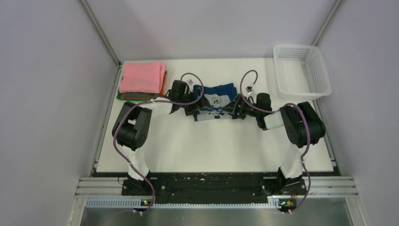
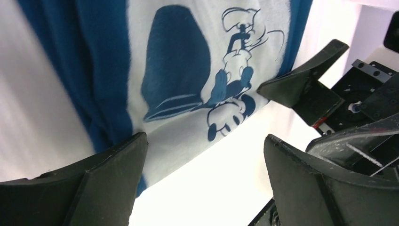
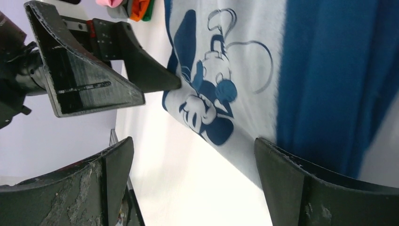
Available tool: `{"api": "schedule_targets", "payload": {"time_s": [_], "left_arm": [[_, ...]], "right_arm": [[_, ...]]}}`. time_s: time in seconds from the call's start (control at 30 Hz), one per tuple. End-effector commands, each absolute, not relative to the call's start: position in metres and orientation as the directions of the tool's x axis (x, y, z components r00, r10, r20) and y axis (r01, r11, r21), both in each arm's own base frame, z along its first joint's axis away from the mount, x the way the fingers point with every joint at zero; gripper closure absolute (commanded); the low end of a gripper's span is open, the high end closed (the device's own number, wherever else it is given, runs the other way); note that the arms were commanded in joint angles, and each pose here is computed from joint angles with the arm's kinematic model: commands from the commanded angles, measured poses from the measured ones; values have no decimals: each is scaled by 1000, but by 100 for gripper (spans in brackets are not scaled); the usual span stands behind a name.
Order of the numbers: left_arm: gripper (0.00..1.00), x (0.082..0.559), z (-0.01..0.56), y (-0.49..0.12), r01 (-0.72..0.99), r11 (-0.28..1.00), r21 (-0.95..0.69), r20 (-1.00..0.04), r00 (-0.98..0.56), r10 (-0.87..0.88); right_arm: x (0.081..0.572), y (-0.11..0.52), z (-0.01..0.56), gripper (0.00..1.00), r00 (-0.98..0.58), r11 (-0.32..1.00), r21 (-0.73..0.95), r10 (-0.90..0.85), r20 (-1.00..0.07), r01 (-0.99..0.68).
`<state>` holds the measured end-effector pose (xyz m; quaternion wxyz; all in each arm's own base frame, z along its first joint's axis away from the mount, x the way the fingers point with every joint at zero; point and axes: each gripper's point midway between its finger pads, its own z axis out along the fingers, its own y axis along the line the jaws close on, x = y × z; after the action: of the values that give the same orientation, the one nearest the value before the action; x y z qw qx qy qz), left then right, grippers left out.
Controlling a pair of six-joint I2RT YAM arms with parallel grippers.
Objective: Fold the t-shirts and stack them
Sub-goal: Smooth out wrinkles on the folded tshirt
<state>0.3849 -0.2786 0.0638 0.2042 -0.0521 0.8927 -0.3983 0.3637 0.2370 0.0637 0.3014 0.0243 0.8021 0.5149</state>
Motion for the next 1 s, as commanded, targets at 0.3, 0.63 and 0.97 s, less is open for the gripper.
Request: {"api": "schedule_targets", "payload": {"time_s": [0.3,0.63,0.97], "left_arm": [[1,407,133,-258,159,751,-641,-493,-835,-244],[1,501,137,-270,195,701,-686,-512,-814,-274],[1,526,59,-246,72,697,-713,-395,-863,-315]], "right_arm": [[361,222,144,1,-771,485,795,320,-550,-365],[455,243,184,1,-709,452,779,361,-606,-435],[525,224,65,1,-775,531,819,415,-476,-218]]}}
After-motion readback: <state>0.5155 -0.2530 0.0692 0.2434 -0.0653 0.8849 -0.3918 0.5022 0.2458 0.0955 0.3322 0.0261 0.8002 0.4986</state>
